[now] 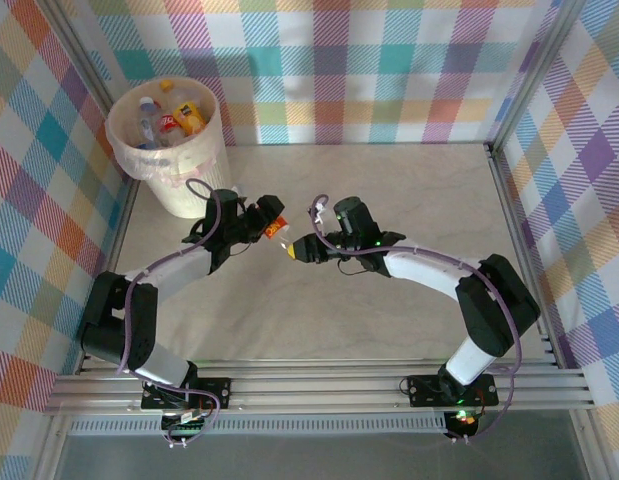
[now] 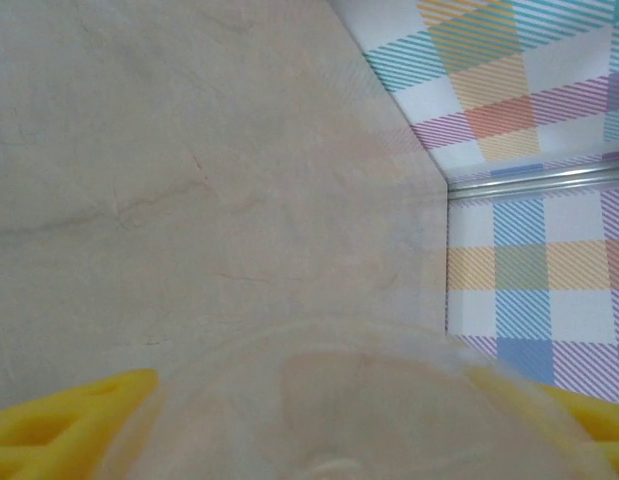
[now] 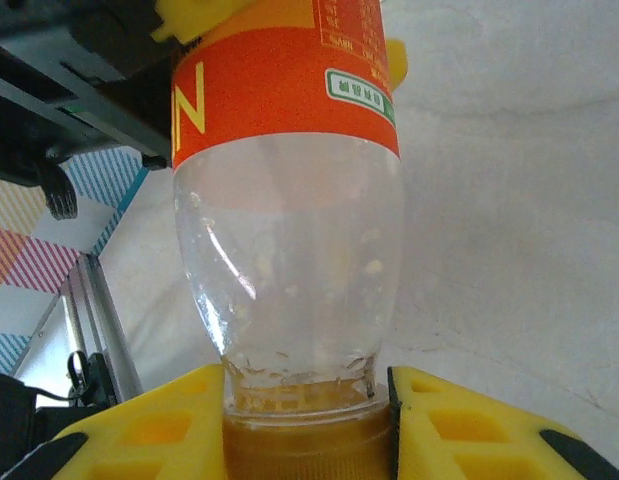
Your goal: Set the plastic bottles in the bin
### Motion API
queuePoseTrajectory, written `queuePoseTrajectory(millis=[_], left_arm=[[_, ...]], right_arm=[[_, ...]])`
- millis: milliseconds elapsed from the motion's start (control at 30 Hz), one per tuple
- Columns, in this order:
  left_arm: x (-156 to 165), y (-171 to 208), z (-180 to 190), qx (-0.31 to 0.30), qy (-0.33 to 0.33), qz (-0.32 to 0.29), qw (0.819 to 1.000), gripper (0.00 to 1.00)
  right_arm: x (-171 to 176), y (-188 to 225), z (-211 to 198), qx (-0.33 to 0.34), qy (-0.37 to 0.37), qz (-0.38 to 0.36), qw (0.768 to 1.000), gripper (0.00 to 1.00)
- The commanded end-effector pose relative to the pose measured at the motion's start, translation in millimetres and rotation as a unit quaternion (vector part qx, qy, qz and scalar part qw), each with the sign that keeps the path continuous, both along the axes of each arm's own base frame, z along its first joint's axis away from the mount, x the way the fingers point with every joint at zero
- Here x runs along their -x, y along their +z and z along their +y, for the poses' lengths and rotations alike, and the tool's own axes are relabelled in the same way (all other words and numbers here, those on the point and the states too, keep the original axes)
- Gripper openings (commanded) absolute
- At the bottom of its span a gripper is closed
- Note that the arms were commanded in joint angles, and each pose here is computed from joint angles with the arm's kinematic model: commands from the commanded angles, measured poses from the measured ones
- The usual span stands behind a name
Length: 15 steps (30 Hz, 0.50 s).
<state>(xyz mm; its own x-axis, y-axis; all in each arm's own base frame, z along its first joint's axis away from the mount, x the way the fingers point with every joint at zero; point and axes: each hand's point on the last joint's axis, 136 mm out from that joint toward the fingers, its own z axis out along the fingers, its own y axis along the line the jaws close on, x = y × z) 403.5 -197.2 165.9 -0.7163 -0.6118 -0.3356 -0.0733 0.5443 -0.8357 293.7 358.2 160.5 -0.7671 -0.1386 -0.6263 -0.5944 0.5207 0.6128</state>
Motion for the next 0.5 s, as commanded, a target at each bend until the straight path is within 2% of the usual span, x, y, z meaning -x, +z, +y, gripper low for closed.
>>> queuePoseTrajectory(millis=[0,133,333,467], left_arm=[[-1.8,26.2,-13.4,0.013,-0.028,-0.042,0.999,0.66],[2.5,34.0,-4.0,0.002,-0.010,-0.046,0.999,0.57],[10.2,57.8,19.4,-0.047,0.029,-0.050,0.997,0.52],[12.9,90.7,58.4,-0.129,0.088,-0.057,0.986,0.52]], right_arm=[[9.1,27.1,6.6,-0.035,0.025,-0.025,0.999,0.25],[7.2,29.6,10.9,-0.039,0.034,-0.030,0.998,0.32],[6.9,43.3,11.6,-0.045,0.044,-0.060,0.996,0.60],[7.1,50.2,8.1,-0.040,0.054,-0.102,0.993,0.78]])
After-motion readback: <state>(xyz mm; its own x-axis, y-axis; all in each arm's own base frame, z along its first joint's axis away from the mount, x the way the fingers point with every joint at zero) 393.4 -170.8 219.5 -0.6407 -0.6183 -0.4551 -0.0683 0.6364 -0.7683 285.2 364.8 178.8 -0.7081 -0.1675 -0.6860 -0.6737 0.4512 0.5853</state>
